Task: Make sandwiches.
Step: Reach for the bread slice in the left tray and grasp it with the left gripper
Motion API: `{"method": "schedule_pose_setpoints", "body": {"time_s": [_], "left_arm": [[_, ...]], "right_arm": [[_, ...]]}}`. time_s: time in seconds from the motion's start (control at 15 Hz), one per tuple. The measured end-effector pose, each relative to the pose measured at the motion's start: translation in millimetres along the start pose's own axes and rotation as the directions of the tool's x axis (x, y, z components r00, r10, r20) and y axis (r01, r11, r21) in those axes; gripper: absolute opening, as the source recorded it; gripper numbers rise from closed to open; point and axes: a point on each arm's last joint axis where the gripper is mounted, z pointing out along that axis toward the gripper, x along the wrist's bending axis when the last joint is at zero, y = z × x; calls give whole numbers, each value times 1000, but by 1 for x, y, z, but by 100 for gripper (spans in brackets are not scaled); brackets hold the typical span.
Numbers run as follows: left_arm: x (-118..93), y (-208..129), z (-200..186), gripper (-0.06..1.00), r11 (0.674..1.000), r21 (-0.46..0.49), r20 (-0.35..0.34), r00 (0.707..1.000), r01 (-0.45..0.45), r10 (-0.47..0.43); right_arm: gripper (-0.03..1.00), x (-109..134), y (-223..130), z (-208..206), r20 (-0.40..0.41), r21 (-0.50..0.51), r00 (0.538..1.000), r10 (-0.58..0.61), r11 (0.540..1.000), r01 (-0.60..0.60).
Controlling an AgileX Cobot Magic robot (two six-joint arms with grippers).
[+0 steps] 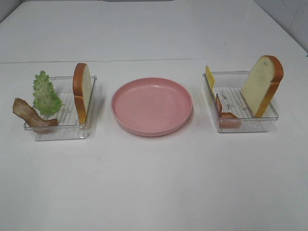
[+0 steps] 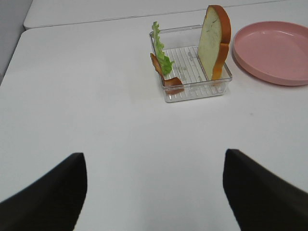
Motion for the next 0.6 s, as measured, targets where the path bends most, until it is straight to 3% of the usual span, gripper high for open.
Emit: {"method": "schedule_pose_setpoints", "body": {"time_s": [0.6], "left_arm": [[0,0,0,74,1000,0,0,1000,0,0]], "right_arm": [[76,0,0,0,0,0,1000,0,1000,0]]}}
